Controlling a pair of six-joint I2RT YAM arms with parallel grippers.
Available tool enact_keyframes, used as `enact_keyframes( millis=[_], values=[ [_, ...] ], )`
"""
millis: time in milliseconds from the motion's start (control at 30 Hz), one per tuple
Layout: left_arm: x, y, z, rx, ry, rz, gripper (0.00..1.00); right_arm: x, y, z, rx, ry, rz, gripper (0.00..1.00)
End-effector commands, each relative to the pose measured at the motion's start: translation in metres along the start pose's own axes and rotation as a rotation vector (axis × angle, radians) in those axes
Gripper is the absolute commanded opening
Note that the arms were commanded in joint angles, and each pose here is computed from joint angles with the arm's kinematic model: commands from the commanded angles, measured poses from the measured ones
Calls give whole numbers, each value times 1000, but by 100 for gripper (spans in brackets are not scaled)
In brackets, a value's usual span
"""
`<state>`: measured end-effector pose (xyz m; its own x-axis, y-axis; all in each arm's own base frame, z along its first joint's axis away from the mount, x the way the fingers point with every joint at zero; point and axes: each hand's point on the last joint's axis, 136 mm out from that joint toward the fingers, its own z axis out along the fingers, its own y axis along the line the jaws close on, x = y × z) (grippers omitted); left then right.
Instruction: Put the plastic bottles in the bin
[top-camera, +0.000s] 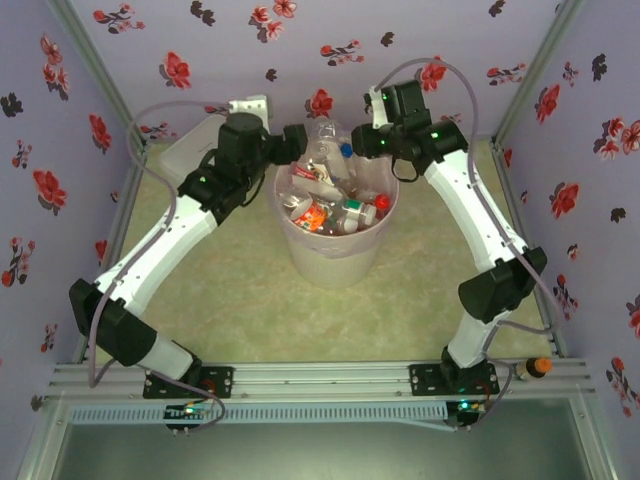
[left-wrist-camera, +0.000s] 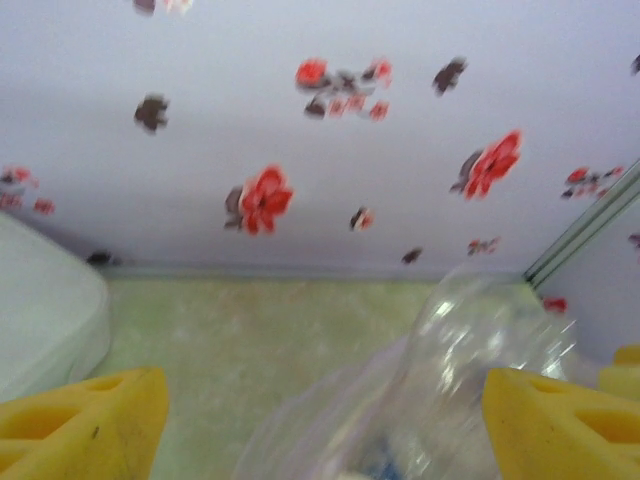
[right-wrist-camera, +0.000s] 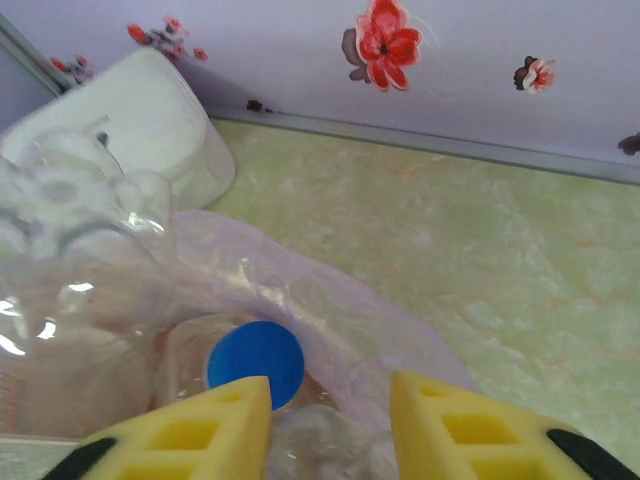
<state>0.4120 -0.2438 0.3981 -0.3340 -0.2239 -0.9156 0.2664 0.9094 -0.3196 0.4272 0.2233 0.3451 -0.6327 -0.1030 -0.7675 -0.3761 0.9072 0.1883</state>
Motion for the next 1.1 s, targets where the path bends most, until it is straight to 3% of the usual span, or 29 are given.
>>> enact_keyframes(
  millis=[0,167,267,400,600,767,900,1067],
  values=[
    [-15,-15,11,45,-21,49,83,-28,7,-38,-32,-112,12,48],
    [-22,-29,44,55,-5,95,83,-32,2,-62,-18,-162,25,56],
    [-8,-32,70,44,58,129,82,-29,-4,-75,-1,-182,35,58],
    [16,-28,85,19,143,151,72,-22,-16,-88,23,-194,55,58],
    [51,-18,80,10,188,112,65,-15,-22,-86,23,-187,78,58],
    [58,-23,72,55,202,65,59,-18,-11,-79,-40,-184,95,58],
    [41,-32,61,102,164,30,60,-28,25,-85,-183,-215,70,58],
    [21,-38,45,168,128,-41,69,-19,69,-70,-232,-148,-35,59]
  ],
)
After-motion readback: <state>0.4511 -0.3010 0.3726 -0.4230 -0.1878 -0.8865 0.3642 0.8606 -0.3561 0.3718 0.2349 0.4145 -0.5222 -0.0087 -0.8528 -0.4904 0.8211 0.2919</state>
